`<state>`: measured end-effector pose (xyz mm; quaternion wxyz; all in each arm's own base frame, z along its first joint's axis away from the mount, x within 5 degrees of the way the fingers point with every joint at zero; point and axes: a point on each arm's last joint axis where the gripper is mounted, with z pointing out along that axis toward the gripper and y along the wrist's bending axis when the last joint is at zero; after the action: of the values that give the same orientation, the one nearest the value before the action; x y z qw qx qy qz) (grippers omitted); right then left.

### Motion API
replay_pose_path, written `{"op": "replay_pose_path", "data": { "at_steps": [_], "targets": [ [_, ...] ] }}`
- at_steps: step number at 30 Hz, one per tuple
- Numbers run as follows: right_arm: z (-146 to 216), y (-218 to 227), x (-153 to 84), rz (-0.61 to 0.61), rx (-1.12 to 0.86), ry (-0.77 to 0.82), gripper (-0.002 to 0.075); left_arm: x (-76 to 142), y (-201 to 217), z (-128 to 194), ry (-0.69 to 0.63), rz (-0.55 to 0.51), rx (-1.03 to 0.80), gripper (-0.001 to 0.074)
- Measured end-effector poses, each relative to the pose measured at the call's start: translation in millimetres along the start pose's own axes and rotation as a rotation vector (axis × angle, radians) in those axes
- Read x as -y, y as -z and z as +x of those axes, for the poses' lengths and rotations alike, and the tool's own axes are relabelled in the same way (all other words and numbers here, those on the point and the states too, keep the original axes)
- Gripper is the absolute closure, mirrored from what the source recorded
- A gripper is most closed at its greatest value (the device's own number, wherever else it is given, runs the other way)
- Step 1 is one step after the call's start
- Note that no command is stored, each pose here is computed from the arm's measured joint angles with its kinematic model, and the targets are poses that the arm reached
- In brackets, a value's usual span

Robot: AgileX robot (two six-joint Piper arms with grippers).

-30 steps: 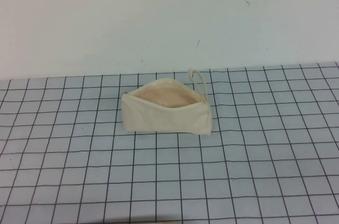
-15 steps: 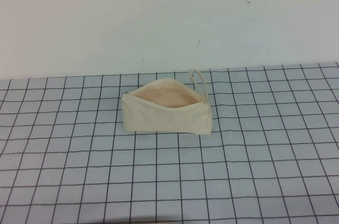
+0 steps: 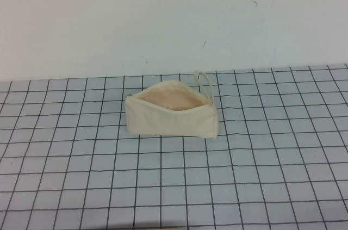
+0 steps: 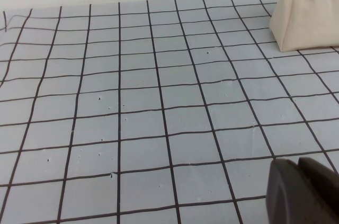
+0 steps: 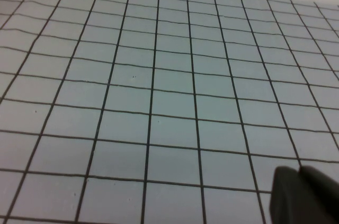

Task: Put eraser into pencil case

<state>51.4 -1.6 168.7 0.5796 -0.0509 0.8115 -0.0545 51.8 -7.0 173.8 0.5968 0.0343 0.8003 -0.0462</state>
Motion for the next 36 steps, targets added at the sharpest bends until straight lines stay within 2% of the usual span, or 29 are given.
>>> {"op": "replay_pose_path", "data": {
  "at_steps": [36],
  "targets": [
    [0.7, 0.2, 0.2, 0.001, -0.011, 0.003, 0.0727, 0.0, 0.0, 0.0, 0.000, 0.000, 0.000, 0.0736]
  ]
}}
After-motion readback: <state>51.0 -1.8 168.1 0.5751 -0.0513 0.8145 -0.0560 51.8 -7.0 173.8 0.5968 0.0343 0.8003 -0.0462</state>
